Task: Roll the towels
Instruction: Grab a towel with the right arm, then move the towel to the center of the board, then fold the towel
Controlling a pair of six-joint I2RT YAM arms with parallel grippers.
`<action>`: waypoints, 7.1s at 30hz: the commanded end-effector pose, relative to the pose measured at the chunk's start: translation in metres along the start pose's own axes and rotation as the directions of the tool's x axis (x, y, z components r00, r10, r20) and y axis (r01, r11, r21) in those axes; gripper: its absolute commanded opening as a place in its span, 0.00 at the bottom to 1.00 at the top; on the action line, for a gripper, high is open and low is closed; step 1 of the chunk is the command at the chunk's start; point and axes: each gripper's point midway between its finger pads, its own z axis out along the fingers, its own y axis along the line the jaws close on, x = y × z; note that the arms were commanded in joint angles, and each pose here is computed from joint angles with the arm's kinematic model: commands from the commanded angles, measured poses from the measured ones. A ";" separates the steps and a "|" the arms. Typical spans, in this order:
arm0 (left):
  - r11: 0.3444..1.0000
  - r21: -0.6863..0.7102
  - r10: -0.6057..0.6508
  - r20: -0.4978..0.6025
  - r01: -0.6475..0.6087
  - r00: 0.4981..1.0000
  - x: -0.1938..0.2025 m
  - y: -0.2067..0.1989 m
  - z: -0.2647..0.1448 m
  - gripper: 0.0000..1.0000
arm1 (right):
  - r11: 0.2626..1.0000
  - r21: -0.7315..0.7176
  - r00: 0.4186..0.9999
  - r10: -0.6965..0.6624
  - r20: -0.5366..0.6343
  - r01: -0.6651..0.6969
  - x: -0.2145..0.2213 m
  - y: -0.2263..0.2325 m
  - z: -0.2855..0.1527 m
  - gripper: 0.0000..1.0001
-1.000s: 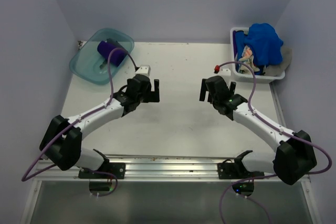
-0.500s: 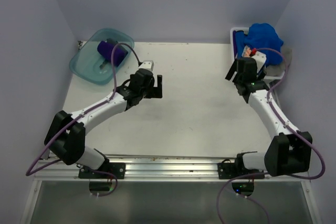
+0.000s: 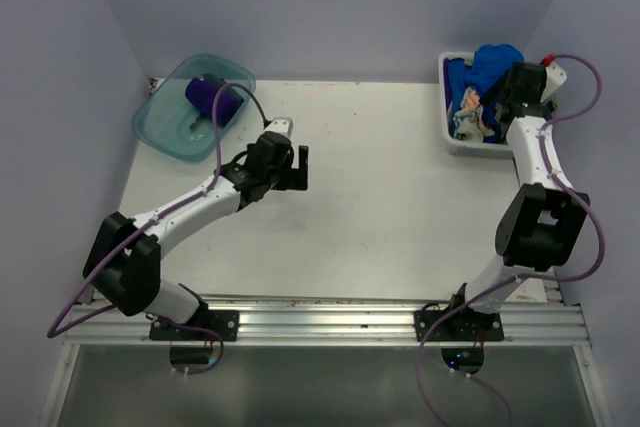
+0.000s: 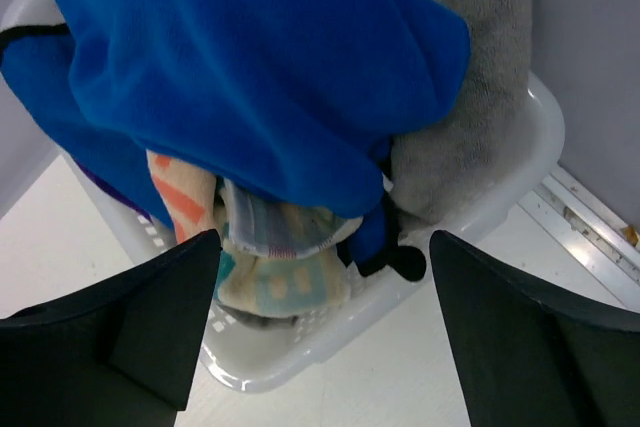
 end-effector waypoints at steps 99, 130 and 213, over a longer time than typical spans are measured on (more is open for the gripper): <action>0.973 -0.118 -0.225 -0.301 0.198 0.927 0.075 0.063 0.071 0.68 | 0.311 -0.860 0.562 -0.827 -0.035 0.404 0.405 0.165 -0.340 0.65; 0.958 -0.175 -0.238 -0.054 0.226 0.970 -0.016 0.087 0.016 0.00 | 0.453 -0.645 0.665 -0.738 0.117 0.615 0.324 0.139 -0.293 0.00; 0.941 -0.100 -0.316 0.087 0.324 0.945 -0.024 0.139 -0.071 0.29 | 0.871 -0.345 0.933 -0.356 0.047 0.349 0.160 -0.002 -0.188 0.60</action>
